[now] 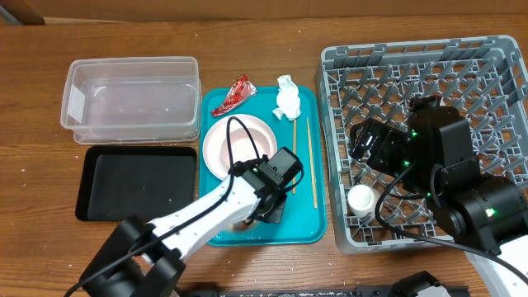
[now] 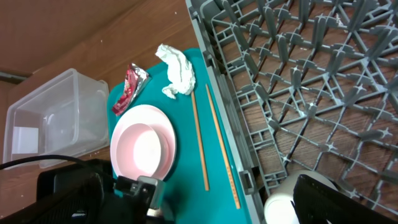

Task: Sort waste into correct bins and load items into the dishwasher
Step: 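Grasp the rice bowl with the left gripper and lift it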

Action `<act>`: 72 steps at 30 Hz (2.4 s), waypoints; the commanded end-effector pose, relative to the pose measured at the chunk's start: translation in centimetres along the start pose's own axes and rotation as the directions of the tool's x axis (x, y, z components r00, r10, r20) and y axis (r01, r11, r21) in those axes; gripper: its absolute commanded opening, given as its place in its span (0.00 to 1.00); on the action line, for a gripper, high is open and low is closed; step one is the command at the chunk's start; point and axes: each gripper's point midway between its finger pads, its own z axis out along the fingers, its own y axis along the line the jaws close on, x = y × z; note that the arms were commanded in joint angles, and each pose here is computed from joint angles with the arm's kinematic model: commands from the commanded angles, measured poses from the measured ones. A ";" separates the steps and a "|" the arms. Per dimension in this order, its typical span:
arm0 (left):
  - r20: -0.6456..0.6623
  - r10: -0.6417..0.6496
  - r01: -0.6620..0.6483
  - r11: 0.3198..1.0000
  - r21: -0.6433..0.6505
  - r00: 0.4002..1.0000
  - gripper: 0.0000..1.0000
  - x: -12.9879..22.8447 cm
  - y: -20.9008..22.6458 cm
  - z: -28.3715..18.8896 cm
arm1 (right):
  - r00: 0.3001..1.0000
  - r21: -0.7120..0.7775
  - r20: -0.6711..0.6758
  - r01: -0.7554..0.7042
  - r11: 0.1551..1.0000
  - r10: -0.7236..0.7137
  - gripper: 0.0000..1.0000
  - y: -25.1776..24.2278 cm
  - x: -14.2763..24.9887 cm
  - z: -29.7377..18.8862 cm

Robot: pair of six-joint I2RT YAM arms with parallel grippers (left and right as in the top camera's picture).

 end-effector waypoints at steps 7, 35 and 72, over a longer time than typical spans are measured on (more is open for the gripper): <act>-0.010 -0.081 0.081 0.995 -0.056 0.997 0.04 0.5 1.0 0.4 | 1.000 -0.003 0.021 0.008 1.000 -0.008 1.00 0.1 -0.5 -0.3; 0.310 -0.502 0.121 0.655 0.746 0.807 0.04 -2.9 17.6 -17.2 | 1.000 -0.003 0.021 0.007 1.000 -0.007 1.00 0.1 -0.5 -0.3; 0.047 -0.831 0.135 0.146 0.980 0.554 0.04 -1.7 26.4 -15.2 | 1.000 0.011 0.004 0.008 1.000 -0.008 1.00 -0.2 -0.1 -0.3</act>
